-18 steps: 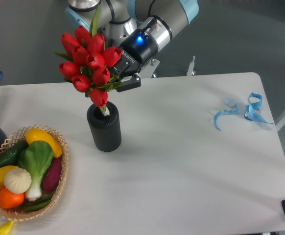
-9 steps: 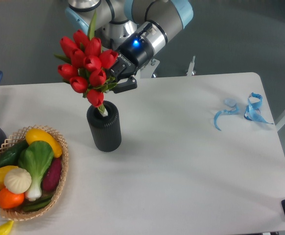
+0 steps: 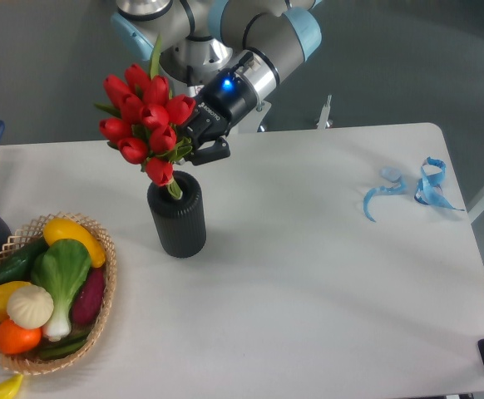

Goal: Insert the flowers into the vase
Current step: 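Push the tulip stems deeper into the vase with the gripper, then open the gripper to release the tulips in the vase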

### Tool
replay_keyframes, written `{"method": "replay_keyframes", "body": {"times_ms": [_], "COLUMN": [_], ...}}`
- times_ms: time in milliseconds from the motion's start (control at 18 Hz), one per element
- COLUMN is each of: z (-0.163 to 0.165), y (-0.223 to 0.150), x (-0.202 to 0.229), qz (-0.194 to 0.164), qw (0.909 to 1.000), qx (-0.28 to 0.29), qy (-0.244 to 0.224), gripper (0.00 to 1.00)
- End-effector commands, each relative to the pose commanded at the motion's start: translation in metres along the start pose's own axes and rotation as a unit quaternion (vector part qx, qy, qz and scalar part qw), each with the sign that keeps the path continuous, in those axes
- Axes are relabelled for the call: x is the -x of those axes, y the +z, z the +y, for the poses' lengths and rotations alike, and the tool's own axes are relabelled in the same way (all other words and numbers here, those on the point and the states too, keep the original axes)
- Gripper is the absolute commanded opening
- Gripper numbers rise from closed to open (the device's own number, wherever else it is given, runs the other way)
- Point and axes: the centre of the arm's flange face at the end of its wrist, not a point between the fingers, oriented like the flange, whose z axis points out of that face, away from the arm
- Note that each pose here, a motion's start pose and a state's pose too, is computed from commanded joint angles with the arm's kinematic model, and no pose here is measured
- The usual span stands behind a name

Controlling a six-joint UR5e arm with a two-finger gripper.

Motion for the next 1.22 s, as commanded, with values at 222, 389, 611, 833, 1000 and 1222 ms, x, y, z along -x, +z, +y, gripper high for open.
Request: {"method": "replay_keyframes", "body": {"times_ms": [222, 389, 611, 833, 1000, 1222], "z": [0.018, 0.027, 0.044, 0.053, 0.056, 0.057], "y": [0.001, 0.004, 0.007, 0.008, 0.008, 0.003], "x": [0.001, 0.003, -0.002, -0.003, -0.005, -0.002], "qz": [0.002, 0.004, 0.008, 0.010, 0.009, 0.003], "qw": [1.0000, 1.0000, 0.9999, 0.9999, 0.9998, 0.9999], "qx": [0.002, 0.003, 0.006, 0.008, 0.008, 0.008], "qy": [0.005, 0.001, -0.011, -0.009, -0.015, -0.015], "gripper": [0.11, 0.19, 0.31, 0.63, 1.00, 1.00]}}
